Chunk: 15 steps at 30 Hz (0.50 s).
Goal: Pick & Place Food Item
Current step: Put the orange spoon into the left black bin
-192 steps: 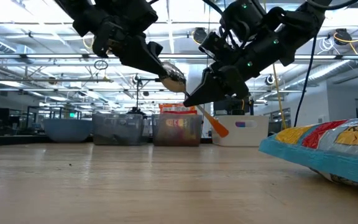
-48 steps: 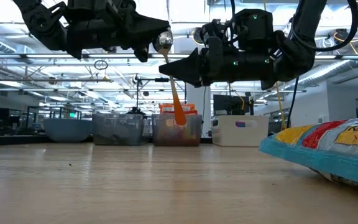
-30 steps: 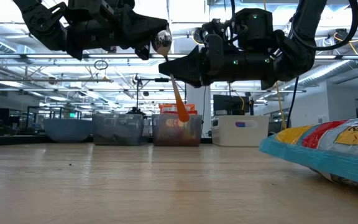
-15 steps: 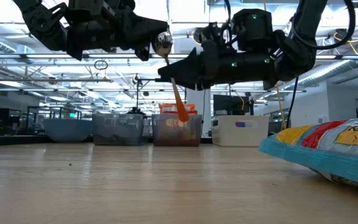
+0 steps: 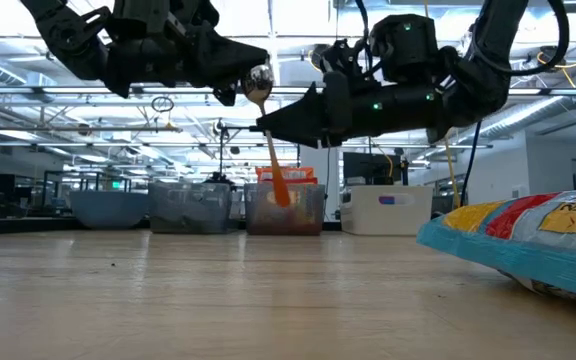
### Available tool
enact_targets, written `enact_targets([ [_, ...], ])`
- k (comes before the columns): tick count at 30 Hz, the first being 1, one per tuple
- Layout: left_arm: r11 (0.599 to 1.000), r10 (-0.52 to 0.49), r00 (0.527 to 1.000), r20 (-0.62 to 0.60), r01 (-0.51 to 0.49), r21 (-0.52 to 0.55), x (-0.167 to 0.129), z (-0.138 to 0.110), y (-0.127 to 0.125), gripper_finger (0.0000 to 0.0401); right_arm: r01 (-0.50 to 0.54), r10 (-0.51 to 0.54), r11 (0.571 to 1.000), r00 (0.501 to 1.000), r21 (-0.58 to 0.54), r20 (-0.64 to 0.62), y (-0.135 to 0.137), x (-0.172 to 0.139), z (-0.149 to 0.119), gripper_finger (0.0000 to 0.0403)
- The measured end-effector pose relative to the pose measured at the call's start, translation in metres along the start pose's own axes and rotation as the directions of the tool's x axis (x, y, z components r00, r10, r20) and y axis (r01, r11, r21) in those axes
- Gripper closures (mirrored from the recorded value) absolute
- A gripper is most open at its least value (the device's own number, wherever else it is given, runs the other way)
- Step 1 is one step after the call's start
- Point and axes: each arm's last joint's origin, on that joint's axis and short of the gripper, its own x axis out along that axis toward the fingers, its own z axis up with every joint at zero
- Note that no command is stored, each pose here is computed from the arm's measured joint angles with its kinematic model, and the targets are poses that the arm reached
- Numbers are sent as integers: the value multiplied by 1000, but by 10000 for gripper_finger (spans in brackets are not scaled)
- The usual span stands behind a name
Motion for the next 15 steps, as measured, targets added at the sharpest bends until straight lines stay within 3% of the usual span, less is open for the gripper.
enact_targets([
  [7,998,57,997,-51,-55,43,-18,13,-2,386,76,-77,996,996,-47,-39,-3,-23,15,132],
  [15,956,274,948,-160,-249,157,-47,26,-5,386,234,-236,971,970,-53,-49,-7,-71,14,136],
])
